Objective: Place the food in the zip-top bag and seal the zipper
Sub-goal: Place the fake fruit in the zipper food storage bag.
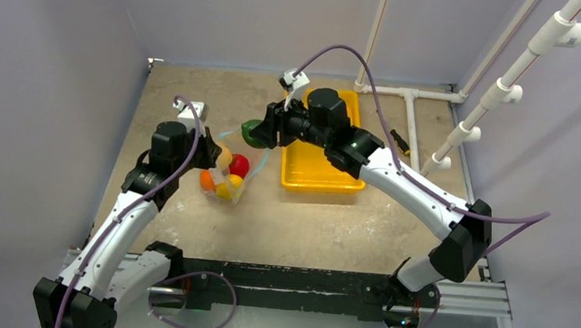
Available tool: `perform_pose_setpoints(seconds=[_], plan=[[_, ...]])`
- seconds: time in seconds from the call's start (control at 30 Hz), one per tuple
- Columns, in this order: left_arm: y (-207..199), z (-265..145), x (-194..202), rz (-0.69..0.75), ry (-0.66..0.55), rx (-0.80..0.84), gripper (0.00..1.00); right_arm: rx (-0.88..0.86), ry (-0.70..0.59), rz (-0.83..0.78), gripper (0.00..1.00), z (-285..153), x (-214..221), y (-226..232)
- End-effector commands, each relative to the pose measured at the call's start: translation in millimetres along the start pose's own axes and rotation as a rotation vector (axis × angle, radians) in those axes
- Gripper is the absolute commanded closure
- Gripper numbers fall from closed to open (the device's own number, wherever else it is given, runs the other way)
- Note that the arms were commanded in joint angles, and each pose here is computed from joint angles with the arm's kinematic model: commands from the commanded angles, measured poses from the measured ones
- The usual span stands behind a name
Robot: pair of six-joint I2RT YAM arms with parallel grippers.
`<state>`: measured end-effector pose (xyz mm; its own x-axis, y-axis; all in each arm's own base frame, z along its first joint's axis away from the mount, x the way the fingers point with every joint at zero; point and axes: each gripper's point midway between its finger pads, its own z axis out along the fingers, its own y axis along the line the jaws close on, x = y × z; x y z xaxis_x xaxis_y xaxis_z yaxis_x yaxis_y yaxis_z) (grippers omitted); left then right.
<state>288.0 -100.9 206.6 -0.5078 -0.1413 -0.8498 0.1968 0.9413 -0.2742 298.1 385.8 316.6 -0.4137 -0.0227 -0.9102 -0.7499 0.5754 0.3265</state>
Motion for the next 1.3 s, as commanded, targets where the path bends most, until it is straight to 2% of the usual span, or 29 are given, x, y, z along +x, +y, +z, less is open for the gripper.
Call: perform_pose_setpoints(seconds=[0.0,0.33,0.47,0.57,0.7,0.83,0.97,1.27], plan=[[-3.3,2.4,-5.6,0.016,-0.021,0.018,1.0,-0.037,-0.003,-0.006,0.87,5.9,4.0,19.7],[-2.8,2.5,-6.1,0.015,-0.021,0.014,1.0,0.071,0.047,0.009,0.83,40.9,37.7,17.0],[-3.5,1.6,-6.9,0.017,-0.024,0.018,1.0,0.117,0.049,0.031,0.77,51.7,46.5,9.7],[-4.0,1.0,-7.3,0.018,-0.027,0.02,1.0,0.18,0.057,0.059,0.65,60.6,54.2,-2.4],[-5.4,-0.6,-8.3,0.019,-0.032,0.027,1.0,0.244,0.07,0.094,0.38,68.8,59.6,-12.9],[-6.5,-1.4,-9.4,0.021,-0.036,0.033,1.0,0.254,0.062,0.113,0.23,70.1,56.8,-13.3],[-7.4,-1.5,-9.6,0.021,-0.036,0.038,1.0,0.268,0.041,0.129,0.2,65.9,49.2,-13.4],[-7.7,-1.1,-8.9,0.021,-0.034,0.041,1.0,0.28,-0.081,0.168,0.19,29.3,2.2,-4.7]])
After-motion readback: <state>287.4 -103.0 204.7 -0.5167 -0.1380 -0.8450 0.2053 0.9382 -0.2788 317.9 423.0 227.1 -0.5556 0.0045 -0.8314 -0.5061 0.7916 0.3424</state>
